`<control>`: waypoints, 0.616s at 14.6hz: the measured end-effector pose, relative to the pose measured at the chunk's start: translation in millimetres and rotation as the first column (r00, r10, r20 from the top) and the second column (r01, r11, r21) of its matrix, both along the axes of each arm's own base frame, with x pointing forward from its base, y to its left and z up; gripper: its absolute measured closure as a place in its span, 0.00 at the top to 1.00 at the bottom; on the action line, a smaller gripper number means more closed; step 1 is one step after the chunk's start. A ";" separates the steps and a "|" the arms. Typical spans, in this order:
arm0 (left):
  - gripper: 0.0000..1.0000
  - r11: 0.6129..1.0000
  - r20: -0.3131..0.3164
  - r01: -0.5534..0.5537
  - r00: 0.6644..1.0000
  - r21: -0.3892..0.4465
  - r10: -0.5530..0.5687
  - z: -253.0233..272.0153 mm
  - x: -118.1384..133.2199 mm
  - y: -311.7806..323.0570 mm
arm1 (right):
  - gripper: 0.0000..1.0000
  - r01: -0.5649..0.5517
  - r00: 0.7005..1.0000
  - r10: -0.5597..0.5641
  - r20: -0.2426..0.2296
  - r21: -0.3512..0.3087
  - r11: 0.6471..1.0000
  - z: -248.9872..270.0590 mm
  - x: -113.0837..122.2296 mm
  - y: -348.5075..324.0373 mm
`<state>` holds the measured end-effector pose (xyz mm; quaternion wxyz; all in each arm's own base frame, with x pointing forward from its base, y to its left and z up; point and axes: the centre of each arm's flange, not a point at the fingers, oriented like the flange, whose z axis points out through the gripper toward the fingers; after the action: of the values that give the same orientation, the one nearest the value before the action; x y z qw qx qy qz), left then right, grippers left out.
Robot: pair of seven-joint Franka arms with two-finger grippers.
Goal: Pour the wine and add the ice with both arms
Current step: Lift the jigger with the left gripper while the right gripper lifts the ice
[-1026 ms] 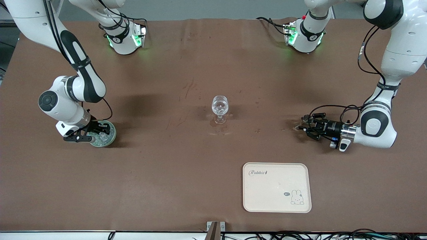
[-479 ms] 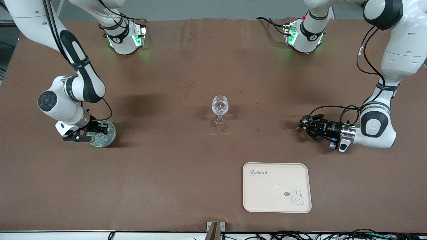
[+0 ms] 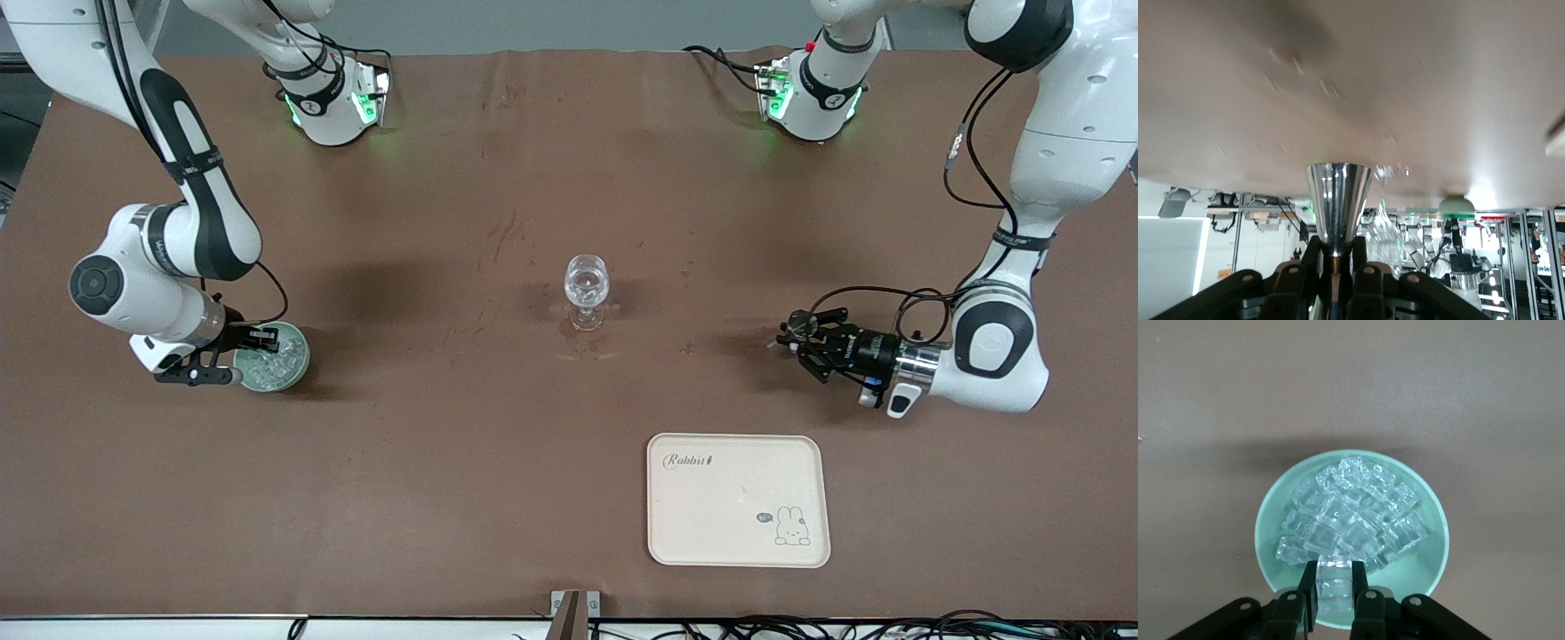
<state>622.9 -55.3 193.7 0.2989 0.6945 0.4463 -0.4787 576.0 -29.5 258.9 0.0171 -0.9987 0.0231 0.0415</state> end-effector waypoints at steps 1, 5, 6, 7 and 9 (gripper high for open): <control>0.22 1.000 -0.002 0.012 1.000 -0.004 -0.012 17.8 5.0 -21.8 | 0.23 0.002 1.000 -0.002 -0.006 0.001 1.000 6.5 1.7 0.0; 0.22 0.996 0.029 0.072 0.997 0.059 -0.074 95.3 6.0 -107.4 | 0.23 0.053 0.998 -0.053 -0.040 -0.001 0.999 86.1 15.5 -0.1; 0.22 0.993 0.042 0.083 0.995 0.086 -0.087 112.4 2.4 -129.3 | 0.23 0.059 0.998 -0.059 -0.032 -0.001 0.998 118.3 17.7 -0.1; 0.22 0.989 0.051 0.088 0.994 0.115 -0.094 128.2 -2.3 -152.7 | 0.23 0.064 0.998 -0.064 -0.027 -0.001 0.998 151.0 17.8 -0.4; 0.22 0.980 0.072 0.096 0.991 0.175 -0.110 150.6 -13.3 -193.6 | 0.23 0.091 0.995 -0.091 -0.032 -0.004 0.996 208.7 15.4 -2.8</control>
<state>609.6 -248.9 344.3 0.2309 0.7586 0.4367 -0.4248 591.4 -32.4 467.7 0.0174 -0.9959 0.0687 0.0568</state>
